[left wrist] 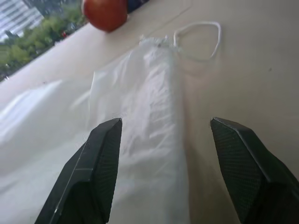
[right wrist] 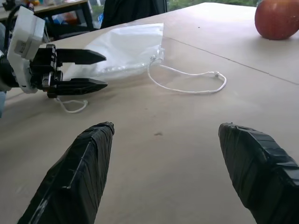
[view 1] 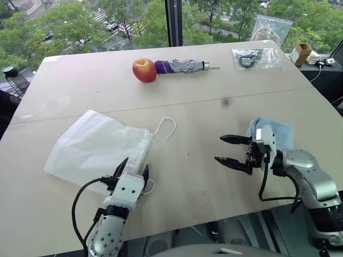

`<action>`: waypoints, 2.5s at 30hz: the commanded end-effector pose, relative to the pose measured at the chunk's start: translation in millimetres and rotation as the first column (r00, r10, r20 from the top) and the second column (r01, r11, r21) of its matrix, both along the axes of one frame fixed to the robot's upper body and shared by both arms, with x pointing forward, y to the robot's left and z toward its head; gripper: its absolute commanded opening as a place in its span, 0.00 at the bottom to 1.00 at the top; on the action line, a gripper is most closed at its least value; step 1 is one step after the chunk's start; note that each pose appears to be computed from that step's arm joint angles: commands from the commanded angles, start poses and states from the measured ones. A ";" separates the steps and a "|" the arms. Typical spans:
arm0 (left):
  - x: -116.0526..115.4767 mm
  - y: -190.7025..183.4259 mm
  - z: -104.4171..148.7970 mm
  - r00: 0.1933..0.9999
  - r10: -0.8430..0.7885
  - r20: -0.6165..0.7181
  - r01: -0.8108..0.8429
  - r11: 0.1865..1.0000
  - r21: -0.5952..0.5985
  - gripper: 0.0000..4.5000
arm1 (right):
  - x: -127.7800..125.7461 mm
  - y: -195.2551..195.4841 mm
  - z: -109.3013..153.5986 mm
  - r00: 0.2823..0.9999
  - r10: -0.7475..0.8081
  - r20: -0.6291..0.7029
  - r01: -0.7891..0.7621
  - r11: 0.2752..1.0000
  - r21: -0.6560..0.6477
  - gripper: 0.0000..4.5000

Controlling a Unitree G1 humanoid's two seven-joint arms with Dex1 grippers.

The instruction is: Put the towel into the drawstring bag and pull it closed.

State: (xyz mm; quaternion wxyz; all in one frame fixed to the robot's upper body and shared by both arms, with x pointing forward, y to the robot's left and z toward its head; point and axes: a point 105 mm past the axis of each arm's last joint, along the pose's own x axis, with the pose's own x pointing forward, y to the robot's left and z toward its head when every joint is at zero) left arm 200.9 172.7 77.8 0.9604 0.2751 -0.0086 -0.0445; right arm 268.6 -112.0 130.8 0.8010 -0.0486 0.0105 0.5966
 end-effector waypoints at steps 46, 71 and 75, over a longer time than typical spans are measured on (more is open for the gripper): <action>76.6 30.4 78.0 0.966 0.055 0.251 -0.033 0.995 -0.093 0.00 | 29.1 -117.1 16.2 0.752 -0.642 0.150 0.659 0.723 -0.205 0.99; 68.2 16.4 78.0 0.973 0.066 0.222 -0.037 0.991 -0.132 0.00 | 114.4 -157.1 -34.6 0.725 -0.617 0.306 0.683 0.583 -0.440 0.99; 71.5 12.5 77.5 0.976 0.034 0.214 -0.007 0.992 -0.126 0.00 | 123.8 -161.3 -48.6 0.682 -0.713 0.162 0.684 0.545 -0.485 0.99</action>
